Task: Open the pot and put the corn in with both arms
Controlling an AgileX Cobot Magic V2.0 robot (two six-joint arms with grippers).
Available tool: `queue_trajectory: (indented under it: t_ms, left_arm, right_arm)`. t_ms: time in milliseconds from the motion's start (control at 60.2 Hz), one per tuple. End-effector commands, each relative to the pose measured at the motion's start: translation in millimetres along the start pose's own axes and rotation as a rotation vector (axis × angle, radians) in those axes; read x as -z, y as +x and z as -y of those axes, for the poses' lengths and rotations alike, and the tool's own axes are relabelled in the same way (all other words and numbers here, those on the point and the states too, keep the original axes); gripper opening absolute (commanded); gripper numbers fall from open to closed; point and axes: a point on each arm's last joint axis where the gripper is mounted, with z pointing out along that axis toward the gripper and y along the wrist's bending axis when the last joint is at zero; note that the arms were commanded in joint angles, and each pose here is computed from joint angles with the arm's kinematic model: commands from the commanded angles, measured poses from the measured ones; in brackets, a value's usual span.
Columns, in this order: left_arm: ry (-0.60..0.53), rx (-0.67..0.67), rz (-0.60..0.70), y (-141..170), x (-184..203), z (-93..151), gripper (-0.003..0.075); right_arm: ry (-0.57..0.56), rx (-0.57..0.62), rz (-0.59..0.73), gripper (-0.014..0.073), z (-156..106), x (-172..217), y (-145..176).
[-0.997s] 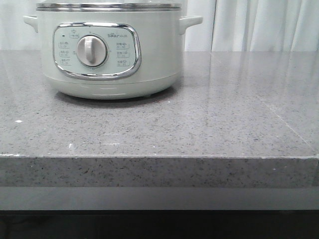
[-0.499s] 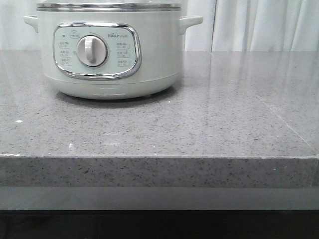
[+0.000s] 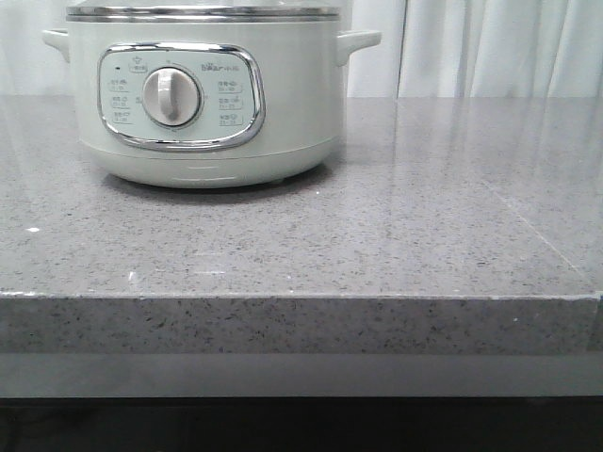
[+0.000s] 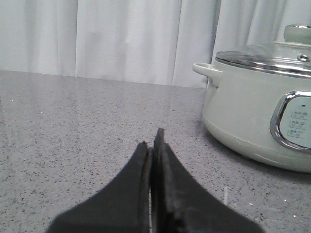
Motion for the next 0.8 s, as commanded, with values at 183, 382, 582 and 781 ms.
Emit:
queue_trajectory:
  t_ms: [183,382,582,781]
  left_arm:
    - [0.006,0.013,0.097,-7.4,1.9,0.0,-0.002]
    - [0.006,0.013,0.097,-7.4,1.9,0.0,-0.002]
    - [0.006,0.013,0.097,-7.4,1.9,0.0,-0.002]
    - [0.006,0.013,0.097,-7.4,1.9,0.0,-0.002]
  right_arm:
    - [0.006,0.009,0.095,-0.0067,0.1,4.7,-13.5]
    - [0.006,0.009,0.095,-0.0067,0.1,4.7,-13.5]
    - [0.006,0.009,0.095,-0.0067,0.1,4.7,-13.5]
    - [0.004,0.01,0.105,-0.0067,-0.3,7.1,-12.2]
